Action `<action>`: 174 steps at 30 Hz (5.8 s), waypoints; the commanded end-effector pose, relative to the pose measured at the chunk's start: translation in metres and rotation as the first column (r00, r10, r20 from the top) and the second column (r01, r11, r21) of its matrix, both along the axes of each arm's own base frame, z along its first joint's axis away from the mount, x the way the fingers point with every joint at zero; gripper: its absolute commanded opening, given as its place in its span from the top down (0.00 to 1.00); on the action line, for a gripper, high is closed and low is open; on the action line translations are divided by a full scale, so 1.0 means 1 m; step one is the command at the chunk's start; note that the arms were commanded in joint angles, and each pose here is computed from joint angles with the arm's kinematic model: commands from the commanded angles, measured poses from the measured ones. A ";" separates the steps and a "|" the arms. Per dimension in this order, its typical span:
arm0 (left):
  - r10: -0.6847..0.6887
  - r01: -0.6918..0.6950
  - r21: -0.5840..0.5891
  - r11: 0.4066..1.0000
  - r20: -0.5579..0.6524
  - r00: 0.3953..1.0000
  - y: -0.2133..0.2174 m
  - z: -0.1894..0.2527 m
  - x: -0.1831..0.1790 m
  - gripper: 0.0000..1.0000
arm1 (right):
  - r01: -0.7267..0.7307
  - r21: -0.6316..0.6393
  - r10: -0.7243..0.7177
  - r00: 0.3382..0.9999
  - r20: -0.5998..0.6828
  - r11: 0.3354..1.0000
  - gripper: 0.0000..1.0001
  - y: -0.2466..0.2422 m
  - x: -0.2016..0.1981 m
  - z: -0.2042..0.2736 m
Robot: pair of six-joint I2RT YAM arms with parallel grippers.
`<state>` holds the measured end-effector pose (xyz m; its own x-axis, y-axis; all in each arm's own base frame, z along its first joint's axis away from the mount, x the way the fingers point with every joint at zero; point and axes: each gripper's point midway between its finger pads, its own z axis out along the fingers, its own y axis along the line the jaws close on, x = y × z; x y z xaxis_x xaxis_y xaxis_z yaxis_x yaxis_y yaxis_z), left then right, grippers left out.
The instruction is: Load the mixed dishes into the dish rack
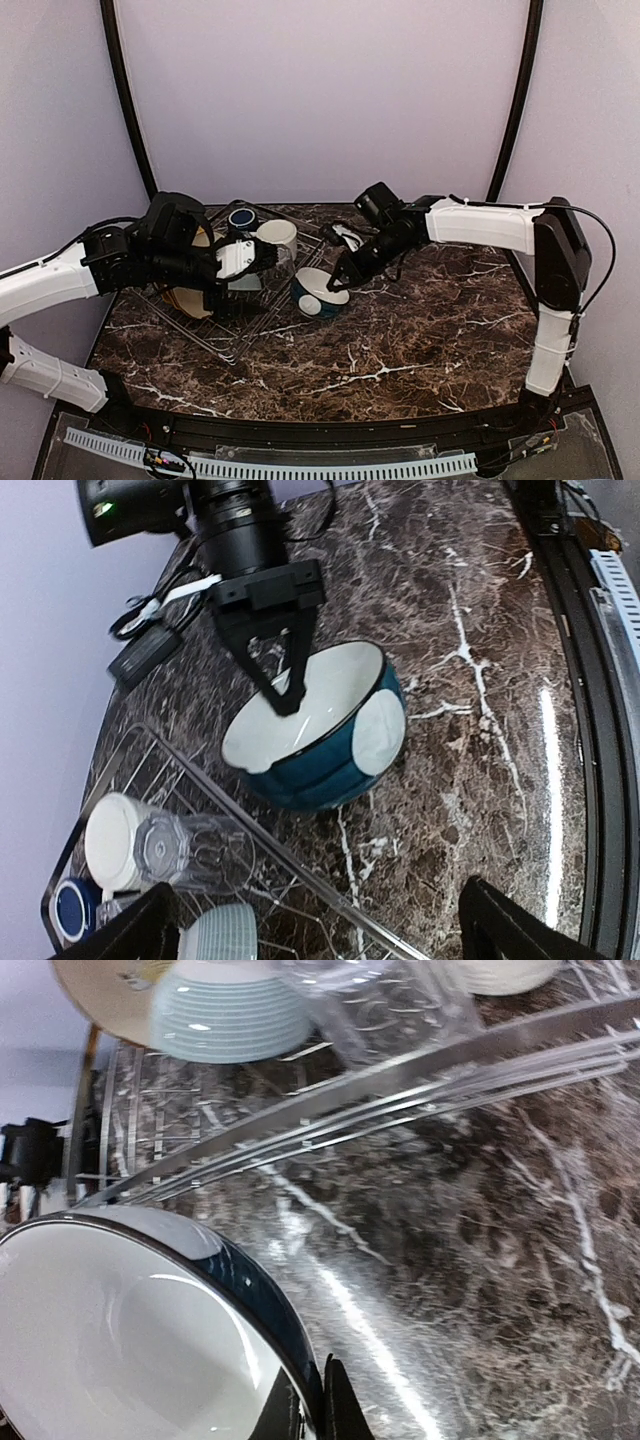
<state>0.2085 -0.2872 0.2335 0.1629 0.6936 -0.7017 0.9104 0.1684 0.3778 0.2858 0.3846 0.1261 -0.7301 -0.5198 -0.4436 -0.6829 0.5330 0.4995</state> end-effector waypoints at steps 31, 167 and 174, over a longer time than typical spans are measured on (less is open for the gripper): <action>-0.592 0.471 0.371 0.801 0.366 0.718 -0.041 -0.023 -0.040 0.10 | -0.280 0.417 0.417 0.864 -0.284 0.865 1.00 0.059 -0.100 0.042; 0.086 0.051 0.645 0.763 -0.179 0.980 0.099 -0.088 0.050 0.03 | -0.172 0.524 0.314 0.929 -0.195 0.834 0.62 0.003 -0.083 0.020; 0.085 0.026 0.631 0.775 -0.145 0.986 0.102 -0.076 0.048 0.01 | -0.169 0.517 0.306 0.933 -0.192 0.839 0.62 0.003 -0.082 0.022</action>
<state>0.2494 -0.1842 0.1348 0.0723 0.9946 -0.0746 0.9816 -0.0577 0.1822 0.2012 0.3889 0.1376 -0.7436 -0.4768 -0.4686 -0.5414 0.0182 0.8406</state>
